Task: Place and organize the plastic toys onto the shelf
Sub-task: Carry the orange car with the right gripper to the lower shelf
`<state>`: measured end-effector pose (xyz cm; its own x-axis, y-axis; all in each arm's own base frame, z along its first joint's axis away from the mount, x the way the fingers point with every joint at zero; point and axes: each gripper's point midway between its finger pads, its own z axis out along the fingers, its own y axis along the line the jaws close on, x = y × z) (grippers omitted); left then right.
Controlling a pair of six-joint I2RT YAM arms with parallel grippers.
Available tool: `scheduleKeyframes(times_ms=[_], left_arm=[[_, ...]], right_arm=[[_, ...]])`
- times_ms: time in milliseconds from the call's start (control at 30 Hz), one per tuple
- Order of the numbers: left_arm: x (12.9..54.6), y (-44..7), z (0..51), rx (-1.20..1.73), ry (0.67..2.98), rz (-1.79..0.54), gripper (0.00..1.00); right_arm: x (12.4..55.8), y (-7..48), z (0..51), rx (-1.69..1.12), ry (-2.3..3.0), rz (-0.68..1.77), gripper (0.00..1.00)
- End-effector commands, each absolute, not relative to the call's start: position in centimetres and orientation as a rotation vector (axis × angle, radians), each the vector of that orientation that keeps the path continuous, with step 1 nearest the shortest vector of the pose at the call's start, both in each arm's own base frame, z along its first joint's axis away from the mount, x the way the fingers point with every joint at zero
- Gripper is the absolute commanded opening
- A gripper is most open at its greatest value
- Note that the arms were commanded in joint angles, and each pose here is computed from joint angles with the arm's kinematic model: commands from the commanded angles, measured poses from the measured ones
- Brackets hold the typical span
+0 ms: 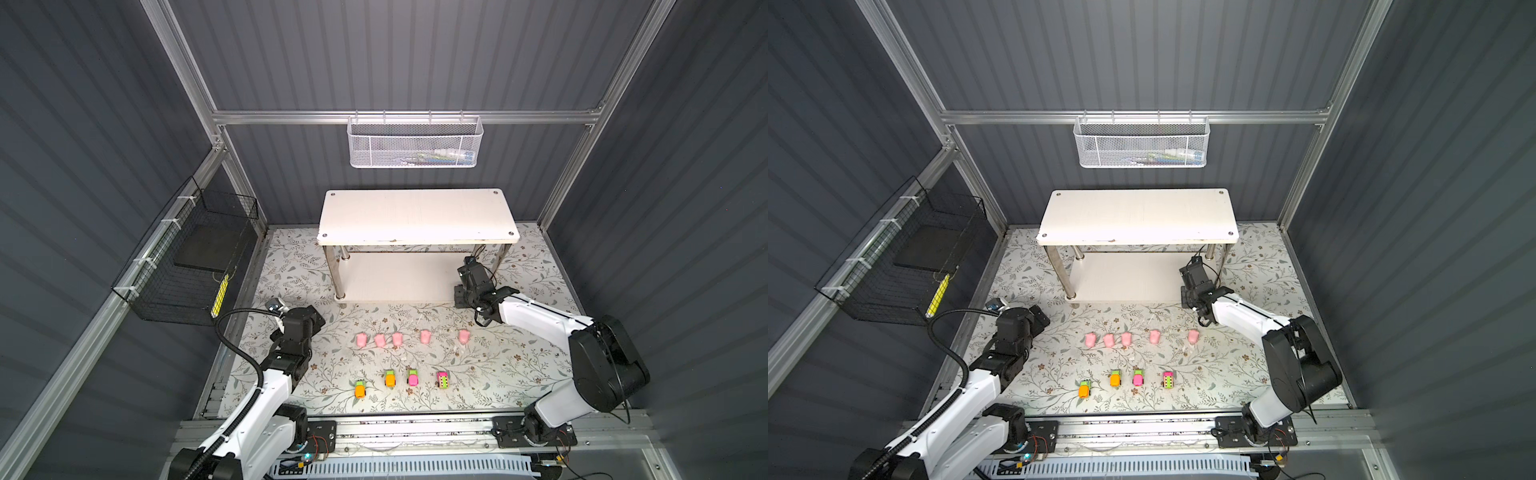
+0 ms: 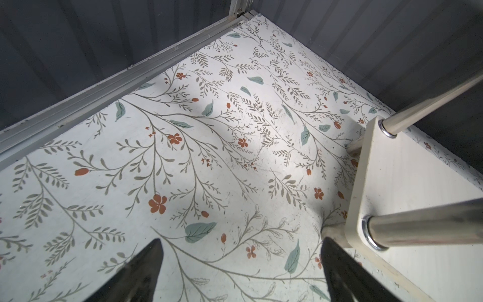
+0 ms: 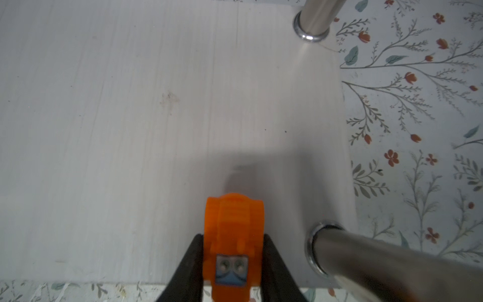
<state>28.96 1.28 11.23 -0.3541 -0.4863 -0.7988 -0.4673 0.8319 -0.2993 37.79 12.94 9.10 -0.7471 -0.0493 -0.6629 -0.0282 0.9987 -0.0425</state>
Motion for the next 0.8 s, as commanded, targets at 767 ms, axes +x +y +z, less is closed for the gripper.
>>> scheduleKeyframes(times_ms=[767], left_arm=[[29.1, 1.2, 10.5, -0.694, 2.023, -0.003, 0.94]], right_arm=[[40.9, 13.3, 8.9, -0.019, 2.404, 0.021, 0.39]])
